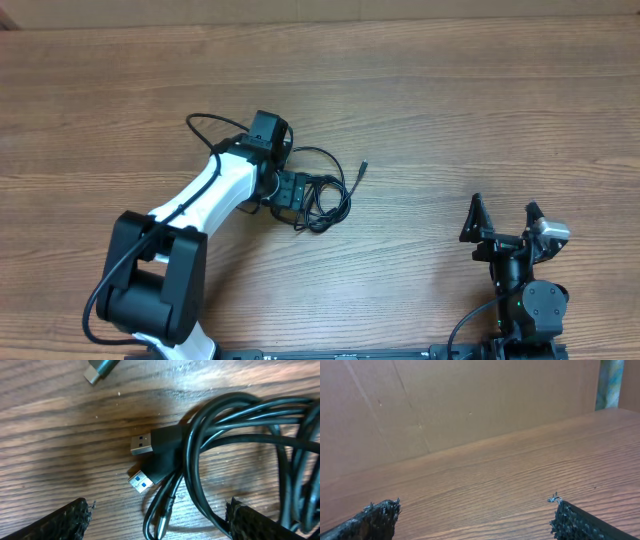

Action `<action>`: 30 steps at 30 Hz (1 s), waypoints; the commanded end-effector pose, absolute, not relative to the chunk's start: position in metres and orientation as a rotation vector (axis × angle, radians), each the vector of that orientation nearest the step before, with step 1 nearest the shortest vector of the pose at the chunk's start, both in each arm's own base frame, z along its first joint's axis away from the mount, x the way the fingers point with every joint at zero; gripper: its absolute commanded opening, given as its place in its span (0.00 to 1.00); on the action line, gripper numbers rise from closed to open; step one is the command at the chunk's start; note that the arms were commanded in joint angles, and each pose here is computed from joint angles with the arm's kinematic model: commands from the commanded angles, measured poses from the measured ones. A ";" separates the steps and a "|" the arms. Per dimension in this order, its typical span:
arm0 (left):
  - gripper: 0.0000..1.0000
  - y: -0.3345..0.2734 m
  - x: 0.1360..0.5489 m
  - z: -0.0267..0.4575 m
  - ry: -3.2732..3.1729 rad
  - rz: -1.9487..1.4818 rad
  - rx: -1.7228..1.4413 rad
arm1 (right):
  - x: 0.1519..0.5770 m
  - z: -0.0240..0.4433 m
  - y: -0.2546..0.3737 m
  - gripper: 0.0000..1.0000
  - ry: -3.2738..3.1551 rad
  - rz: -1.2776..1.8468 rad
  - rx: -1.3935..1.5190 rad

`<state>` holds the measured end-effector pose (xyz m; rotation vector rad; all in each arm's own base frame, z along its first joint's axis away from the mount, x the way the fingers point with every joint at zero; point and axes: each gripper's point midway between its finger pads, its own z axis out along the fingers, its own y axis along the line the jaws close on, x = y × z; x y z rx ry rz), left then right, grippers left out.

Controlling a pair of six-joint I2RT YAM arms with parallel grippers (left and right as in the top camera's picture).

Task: Untangle cables
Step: 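Lower the left gripper and close it on the cable bundle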

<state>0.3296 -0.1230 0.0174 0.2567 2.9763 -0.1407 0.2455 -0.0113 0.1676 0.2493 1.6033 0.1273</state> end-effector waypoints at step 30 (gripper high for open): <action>0.04 -0.131 0.337 0.011 2.974 -0.172 0.242 | 0.245 0.171 -0.013 1.00 1.586 0.118 0.251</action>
